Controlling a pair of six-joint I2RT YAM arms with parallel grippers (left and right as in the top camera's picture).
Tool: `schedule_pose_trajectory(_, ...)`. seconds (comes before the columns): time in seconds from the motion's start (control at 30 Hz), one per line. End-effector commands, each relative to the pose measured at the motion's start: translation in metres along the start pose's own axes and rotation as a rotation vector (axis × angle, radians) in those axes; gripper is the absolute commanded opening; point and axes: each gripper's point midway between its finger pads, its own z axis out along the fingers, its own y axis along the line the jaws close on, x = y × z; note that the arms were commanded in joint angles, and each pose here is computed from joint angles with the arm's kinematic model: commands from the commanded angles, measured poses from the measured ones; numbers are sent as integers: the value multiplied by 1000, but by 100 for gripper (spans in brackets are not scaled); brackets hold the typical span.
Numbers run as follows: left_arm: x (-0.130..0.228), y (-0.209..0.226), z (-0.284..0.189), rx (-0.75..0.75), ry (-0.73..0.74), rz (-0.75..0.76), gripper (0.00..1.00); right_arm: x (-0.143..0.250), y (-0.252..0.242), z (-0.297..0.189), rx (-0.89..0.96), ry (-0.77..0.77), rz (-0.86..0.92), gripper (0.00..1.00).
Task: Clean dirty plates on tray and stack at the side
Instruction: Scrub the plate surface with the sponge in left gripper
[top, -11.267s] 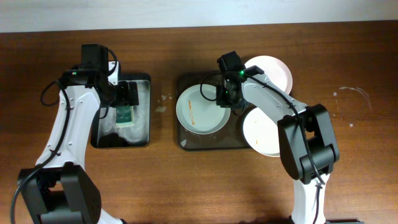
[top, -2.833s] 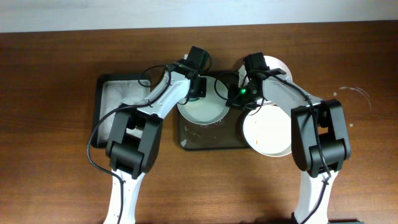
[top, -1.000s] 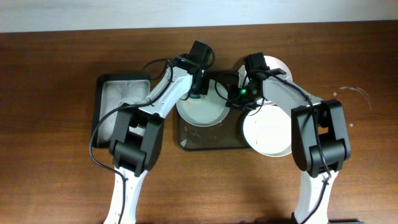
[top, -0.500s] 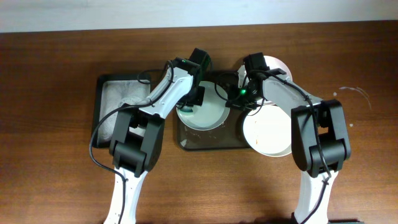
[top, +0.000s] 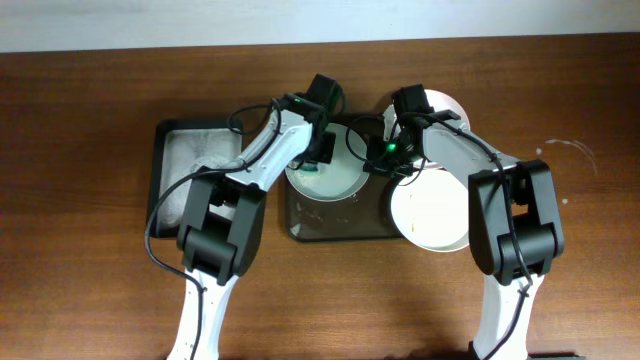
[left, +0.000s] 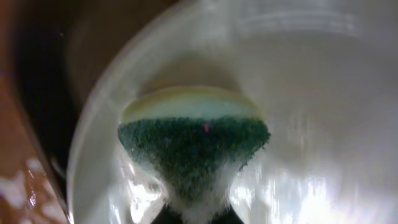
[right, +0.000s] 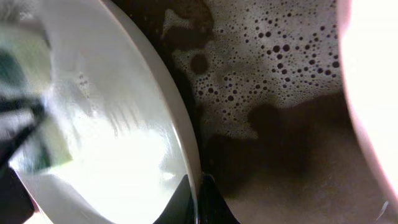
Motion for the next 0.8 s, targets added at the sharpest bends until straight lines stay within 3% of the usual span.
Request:
schedule_pose_trajectory(0.0,-1,21,14,-135,-43,-91,1,12,-8,11,16,39,3,4)
schedule_pose_trajectory(0.13,10,14,16,-98,7,-83,1,12,-8,11,15,38,3,4)
schedule_pose_trajectory(0.27,43,-41,9,240,173,35,1,12,-8,11,15,39,3,4)
schedule_pose_trajectory(0.43,68,-78,-12,502,276,127,1,12,-8,11,16,40,4,4)
schedule_pose_trajectory(0.57,60,-70,-6,451,238,131,1,12,-8,11,16,39,4,4)
schedule_pose_trajectory(0.77,17,-19,15,143,66,6,1,12,-8,11,15,39,3,4)
